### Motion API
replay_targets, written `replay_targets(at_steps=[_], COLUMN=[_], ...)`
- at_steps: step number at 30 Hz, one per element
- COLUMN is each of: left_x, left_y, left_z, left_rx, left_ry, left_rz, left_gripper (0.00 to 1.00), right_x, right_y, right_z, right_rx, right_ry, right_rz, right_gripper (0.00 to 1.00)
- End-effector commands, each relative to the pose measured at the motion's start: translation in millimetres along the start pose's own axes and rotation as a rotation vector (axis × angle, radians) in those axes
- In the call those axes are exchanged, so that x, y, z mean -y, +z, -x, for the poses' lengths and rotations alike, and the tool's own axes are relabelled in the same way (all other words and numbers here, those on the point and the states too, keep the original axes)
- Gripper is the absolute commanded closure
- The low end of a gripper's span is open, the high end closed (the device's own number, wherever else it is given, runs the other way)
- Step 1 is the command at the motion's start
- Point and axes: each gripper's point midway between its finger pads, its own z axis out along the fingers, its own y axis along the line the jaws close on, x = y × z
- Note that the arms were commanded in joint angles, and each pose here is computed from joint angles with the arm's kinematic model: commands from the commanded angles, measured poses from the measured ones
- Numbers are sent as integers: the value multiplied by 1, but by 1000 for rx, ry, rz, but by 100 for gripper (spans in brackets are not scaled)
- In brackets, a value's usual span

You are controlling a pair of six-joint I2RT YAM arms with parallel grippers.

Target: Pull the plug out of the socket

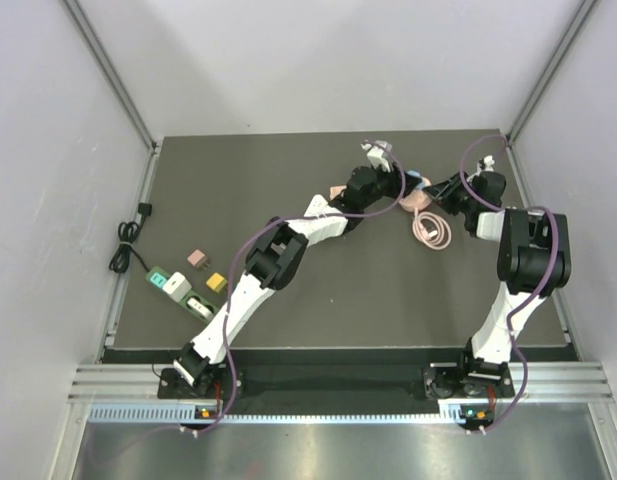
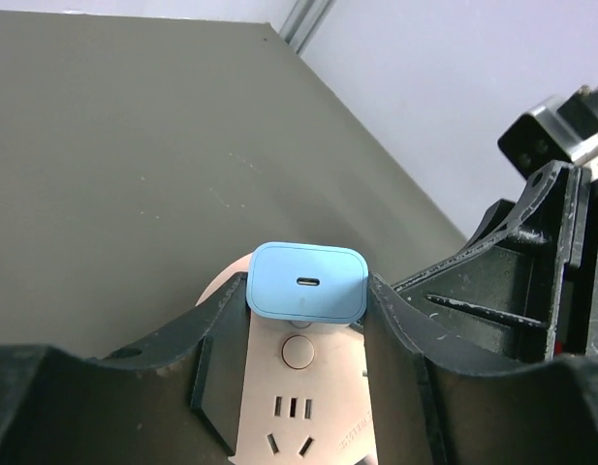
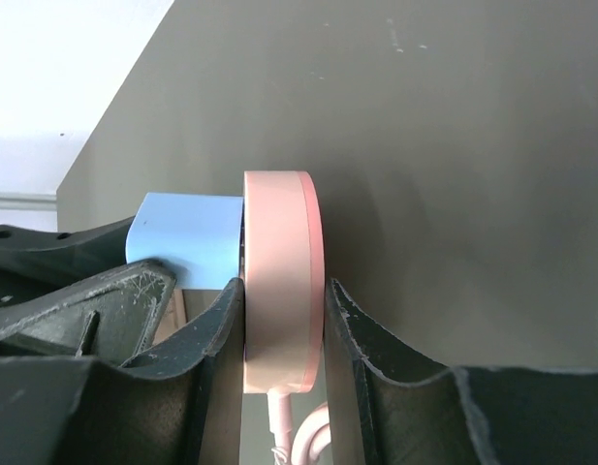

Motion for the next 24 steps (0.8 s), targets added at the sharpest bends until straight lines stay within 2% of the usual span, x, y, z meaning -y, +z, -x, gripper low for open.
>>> replay_targets(at_steps=[1,5,7,9,14,17,19,21,23,24], left_x=[-12,-9,2,22,50,54,57,48,42,36], left_y=[-10,-9,-5,-1,-2,-5,-6,-8,-12,-17], left_z=[69,68,62,52,53,55,56,52,71,68], left_rx=[161,151,119,72,78,93,102,89,137,127], left_ry=[-170,-153,-51,111,429,526,511,415,275,225], left_rz=[0,-26,-12,18,151,199,186,142,85,57], left_gripper=[100,100,100,100,100,100,100,100,100,100], right_x=[26,26,27,27,30,30,32,32,32,32], right_y=[5,6,7,7,6,6,7,7,7,7], right_z=[-14,-15,-16,-16,-15,-14,-15,-15,-15,-14], right_rx=[-37,-43,-44,-43,-34,-31,-35,-35,-37,-35], right_ry=[-25,-29,-35,-43,-42,-44,-38,-36,-35,-34], right_rz=[-103,-118,-129,-142,-164,-174,-179,-181,-183,-183], right_gripper=[100,100,100,100,100,100,100,100,100,100])
